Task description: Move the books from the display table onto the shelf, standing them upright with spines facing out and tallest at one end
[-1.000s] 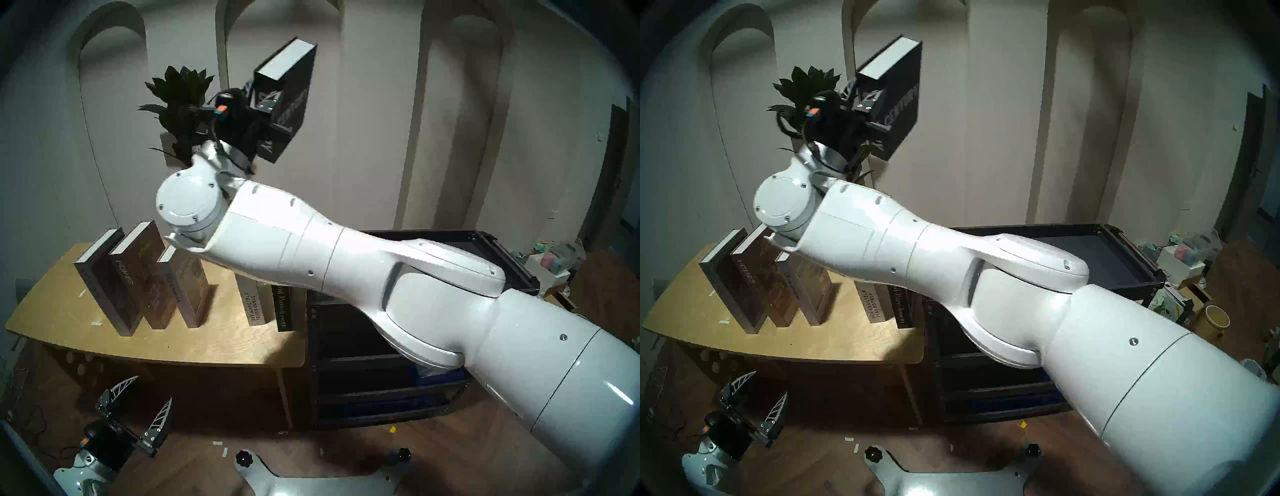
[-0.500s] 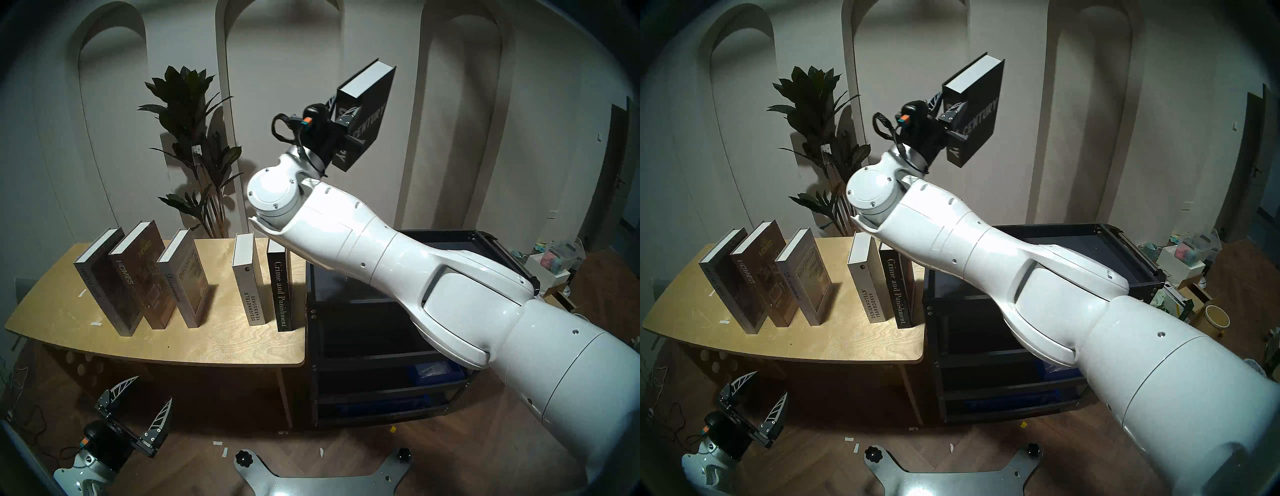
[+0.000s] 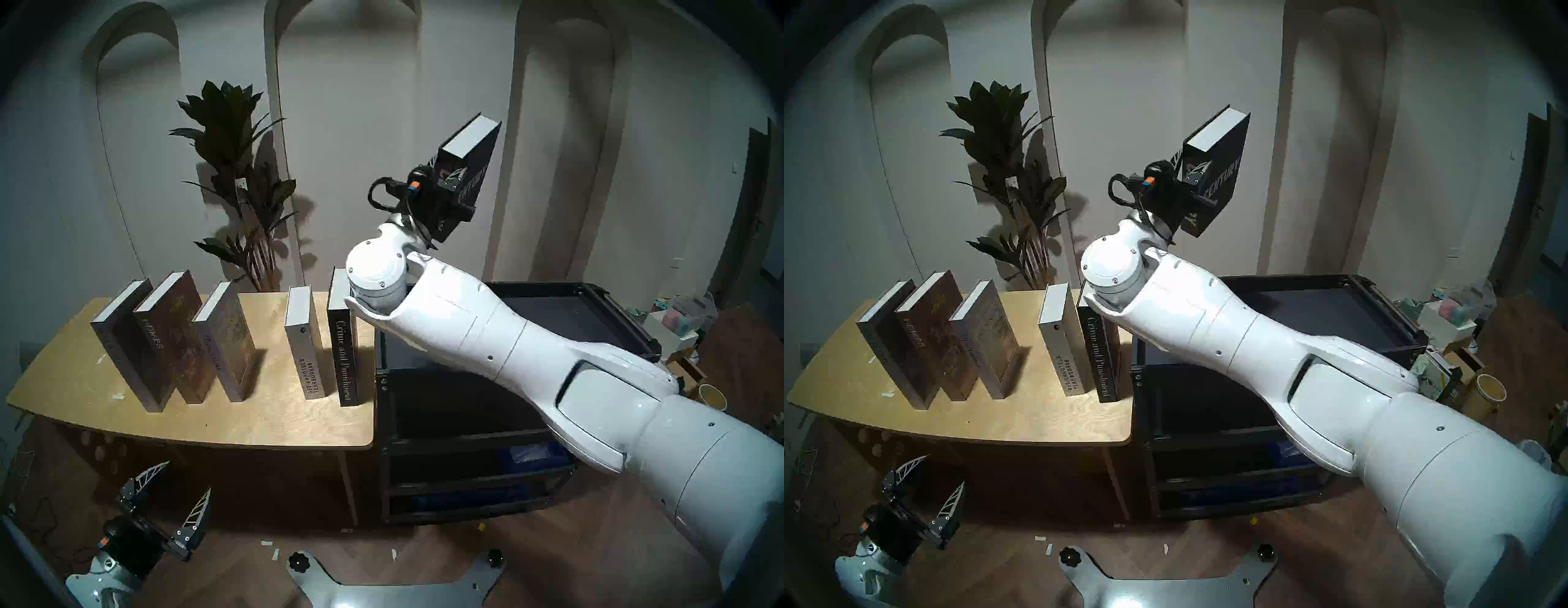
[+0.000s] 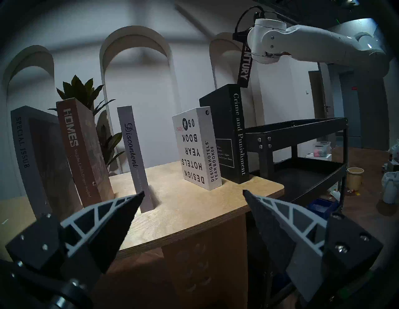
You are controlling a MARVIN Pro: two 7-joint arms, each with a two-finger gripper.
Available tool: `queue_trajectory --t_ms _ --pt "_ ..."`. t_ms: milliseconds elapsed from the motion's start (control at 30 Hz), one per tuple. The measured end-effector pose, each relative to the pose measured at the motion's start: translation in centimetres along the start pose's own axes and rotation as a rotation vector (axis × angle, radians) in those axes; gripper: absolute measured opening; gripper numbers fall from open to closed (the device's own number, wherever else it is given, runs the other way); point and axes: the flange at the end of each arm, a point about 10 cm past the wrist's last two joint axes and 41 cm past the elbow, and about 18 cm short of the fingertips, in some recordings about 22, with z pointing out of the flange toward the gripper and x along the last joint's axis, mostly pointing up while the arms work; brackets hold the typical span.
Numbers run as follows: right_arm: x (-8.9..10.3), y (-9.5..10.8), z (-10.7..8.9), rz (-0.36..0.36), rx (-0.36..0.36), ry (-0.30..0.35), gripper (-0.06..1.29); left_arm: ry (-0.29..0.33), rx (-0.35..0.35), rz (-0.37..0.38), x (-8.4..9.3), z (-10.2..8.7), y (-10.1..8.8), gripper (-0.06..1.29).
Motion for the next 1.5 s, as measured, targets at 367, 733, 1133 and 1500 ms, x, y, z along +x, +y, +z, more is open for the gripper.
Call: queue_trajectory --t_ms 367,733,1133,1500 --pt "-0.4 4.7 4.2 -0.031 -0.043 -0.063 0.35 0.0 -0.001 0.0 0.0 0.0 0.0 1.26" --pt "-0.6 7.1 5.1 -0.058 0.117 -0.176 0.35 0.003 -0.001 0.001 0.0 0.1 0.0 1.26" --pt "-0.7 9.6 6.0 -0.075 0.29 -0.327 0.35 0.004 -0.002 0.001 0.0 0.1 0.0 1.26" --pt "0.2 13.0 6.7 -0.105 0.425 -0.447 0.35 0.005 -0.002 0.002 0.0 0.2 -0.1 1.26"
